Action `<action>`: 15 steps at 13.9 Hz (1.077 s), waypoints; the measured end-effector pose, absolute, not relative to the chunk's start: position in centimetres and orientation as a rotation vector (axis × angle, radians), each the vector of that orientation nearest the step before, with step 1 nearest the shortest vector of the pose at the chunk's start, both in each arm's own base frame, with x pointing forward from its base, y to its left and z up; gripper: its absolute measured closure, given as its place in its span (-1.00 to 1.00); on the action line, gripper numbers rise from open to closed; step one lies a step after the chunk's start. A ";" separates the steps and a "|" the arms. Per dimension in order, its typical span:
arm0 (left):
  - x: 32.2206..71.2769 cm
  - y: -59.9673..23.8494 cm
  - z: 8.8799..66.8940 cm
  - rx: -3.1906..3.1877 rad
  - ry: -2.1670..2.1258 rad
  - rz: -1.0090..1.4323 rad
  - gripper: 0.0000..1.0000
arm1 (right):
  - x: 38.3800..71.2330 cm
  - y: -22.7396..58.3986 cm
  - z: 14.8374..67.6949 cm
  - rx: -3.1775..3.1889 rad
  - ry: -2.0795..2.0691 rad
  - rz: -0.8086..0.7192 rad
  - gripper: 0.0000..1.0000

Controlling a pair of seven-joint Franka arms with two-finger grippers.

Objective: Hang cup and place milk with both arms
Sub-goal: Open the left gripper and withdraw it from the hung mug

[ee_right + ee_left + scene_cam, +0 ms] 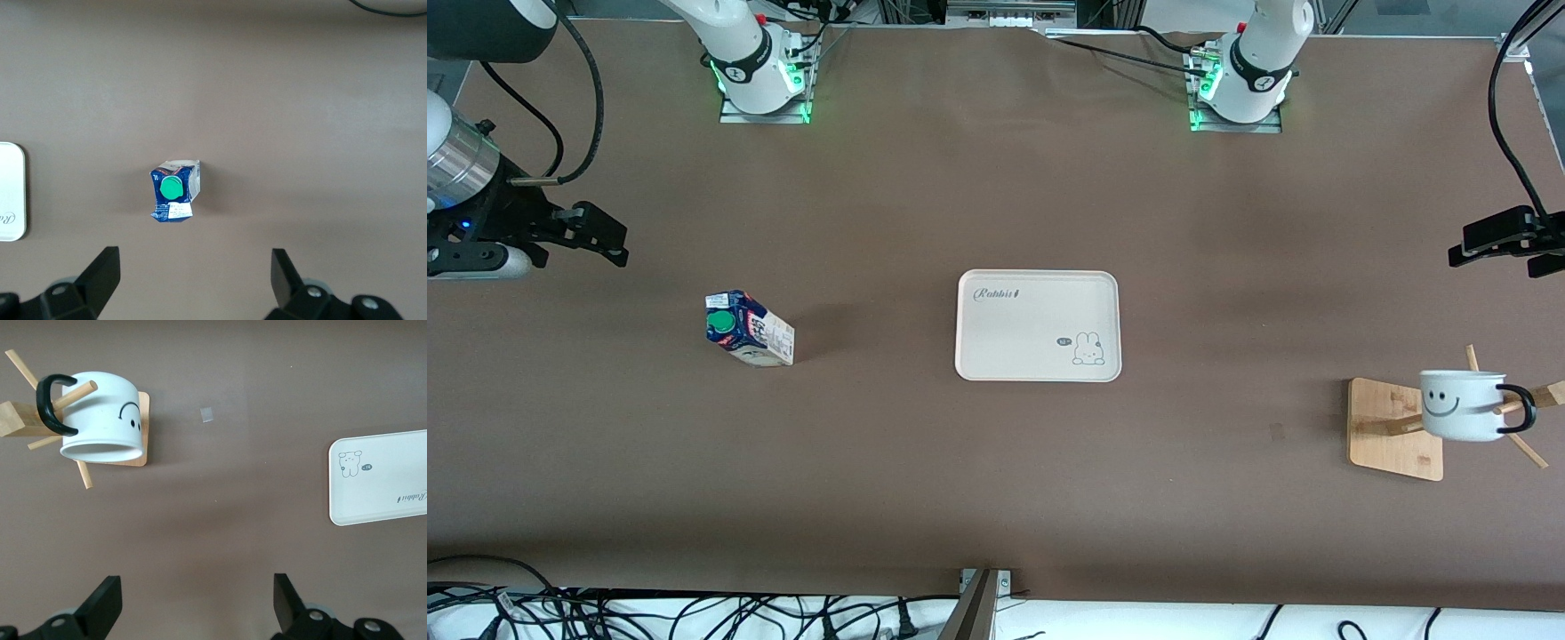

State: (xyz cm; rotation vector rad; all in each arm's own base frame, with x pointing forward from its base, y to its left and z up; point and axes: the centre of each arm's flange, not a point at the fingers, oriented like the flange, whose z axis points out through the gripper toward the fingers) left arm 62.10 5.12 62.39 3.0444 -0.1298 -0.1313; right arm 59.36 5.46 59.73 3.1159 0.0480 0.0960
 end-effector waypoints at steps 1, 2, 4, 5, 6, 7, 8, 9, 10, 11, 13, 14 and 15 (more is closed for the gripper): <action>62.1 5.2 62.4 3.046 -0.128 -0.132 -1.00 | 59.4 5.5 59.7 3.116 0.048 0.096 -1.00; 62.0 5.2 62.4 3.045 -0.128 -0.136 -1.00 | 59.4 5.5 59.7 3.116 0.048 0.097 -1.00; 62.0 4.9 62.4 3.044 -0.136 -0.143 -1.00 | 59.4 5.5 59.6 3.116 0.048 0.094 -1.00; 62.0 4.5 62.4 3.043 -0.146 -0.143 -1.00 | 59.5 5.5 59.5 3.115 0.048 0.091 -1.00; 62.0 3.8 62.5 3.040 -0.167 -0.141 -1.00 | 59.6 5.5 59.3 3.115 0.048 0.088 -1.00; 61.8 2.6 63.0 3.038 -0.201 -0.132 -1.00 | 59.6 5.5 59.2 3.115 0.049 0.085 -1.00; 61.5 1.2 63.7 3.050 -0.239 -0.121 -1.00 | 59.7 5.5 59.1 3.114 0.049 0.086 -1.00; 61.1 0.0 64.4 3.066 -0.275 -0.114 -1.00 | 59.7 5.6 59.1 3.114 0.049 0.090 -1.00; 60.6 -1.1 65.0 3.071 -0.302 -0.114 -1.00 | 59.8 5.6 59.3 3.114 0.049 0.095 -1.00; 60.4 -1.6 65.2 3.070 -0.314 -0.116 -1.00 | 59.8 5.6 59.4 3.115 0.049 0.100 -1.00; 60.4 -1.6 65.1 3.067 -0.314 -0.120 -1.00 | 59.8 5.5 59.5 3.115 0.047 0.103 -1.00; 60.4 -1.5 64.9 3.069 -0.304 -0.127 -1.00 | 59.8 5.4 59.5 3.114 0.045 0.103 -1.00; 60.5 -1.5 64.5 3.083 -0.270 -0.139 -1.00 | 59.8 5.4 59.5 3.114 0.045 0.102 -1.00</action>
